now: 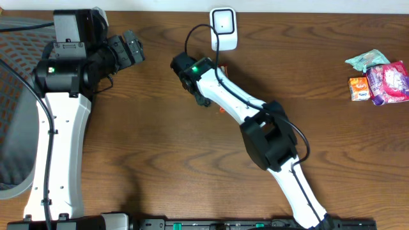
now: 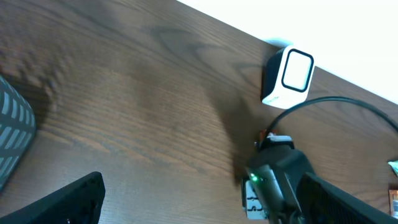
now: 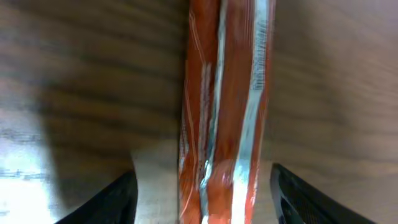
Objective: Scan the item barcode
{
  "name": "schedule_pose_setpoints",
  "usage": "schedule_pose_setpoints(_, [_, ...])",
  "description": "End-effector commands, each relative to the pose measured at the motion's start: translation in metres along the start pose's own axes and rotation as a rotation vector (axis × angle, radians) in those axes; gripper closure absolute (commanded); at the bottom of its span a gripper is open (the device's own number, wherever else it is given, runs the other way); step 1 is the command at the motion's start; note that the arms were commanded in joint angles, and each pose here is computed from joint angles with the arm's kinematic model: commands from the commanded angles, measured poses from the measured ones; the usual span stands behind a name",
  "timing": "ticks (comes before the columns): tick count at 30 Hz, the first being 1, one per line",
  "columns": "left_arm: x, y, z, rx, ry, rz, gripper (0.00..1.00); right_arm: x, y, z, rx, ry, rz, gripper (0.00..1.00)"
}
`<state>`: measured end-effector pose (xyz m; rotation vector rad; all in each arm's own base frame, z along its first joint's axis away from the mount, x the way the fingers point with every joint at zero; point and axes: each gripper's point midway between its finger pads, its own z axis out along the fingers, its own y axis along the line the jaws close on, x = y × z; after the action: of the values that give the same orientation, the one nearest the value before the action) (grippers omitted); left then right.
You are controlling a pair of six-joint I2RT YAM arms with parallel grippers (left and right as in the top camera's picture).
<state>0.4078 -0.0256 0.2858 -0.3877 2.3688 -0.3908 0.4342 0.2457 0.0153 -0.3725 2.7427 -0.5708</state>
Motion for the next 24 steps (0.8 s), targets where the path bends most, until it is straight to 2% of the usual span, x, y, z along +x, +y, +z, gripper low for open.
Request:
schedule_pose_setpoints(1, [0.001,0.003,0.002,-0.007,0.005,0.005,0.02,0.017,-0.002,0.029,0.077,0.059,-0.054,0.37])
schedule_pose_setpoints(4, [0.001,0.003,0.002,-0.007,0.005,0.005,0.02,0.026,0.001,0.041,0.090,0.093,-0.084,0.41])
schedule_pose_setpoints(7, [0.001,0.003,0.002,-0.007,0.005,0.005,0.02,0.035,0.005,0.054,0.094,0.125,-0.123,0.55])
schedule_pose_setpoints(11, [0.001,0.003,0.002,-0.007,0.005,0.005,0.02,0.043,0.009,0.065,0.089,0.153,-0.160,0.98])
schedule_pose_setpoints(16, [0.001,0.003,0.002,-0.007,0.005,0.005,0.02,0.041,0.013,0.057,0.024,0.167,-0.139,0.99])
schedule_pose_setpoints(20, [0.001,0.003,0.002,-0.007,0.005,0.005,0.02,0.030,0.004,0.037,-0.096,0.179,-0.082,0.99])
schedule_pose_setpoints(24, [0.001,0.003,0.002,-0.007,0.005,0.005,0.02,0.011,-0.004,0.002,-0.425,0.178,-0.067,0.99])
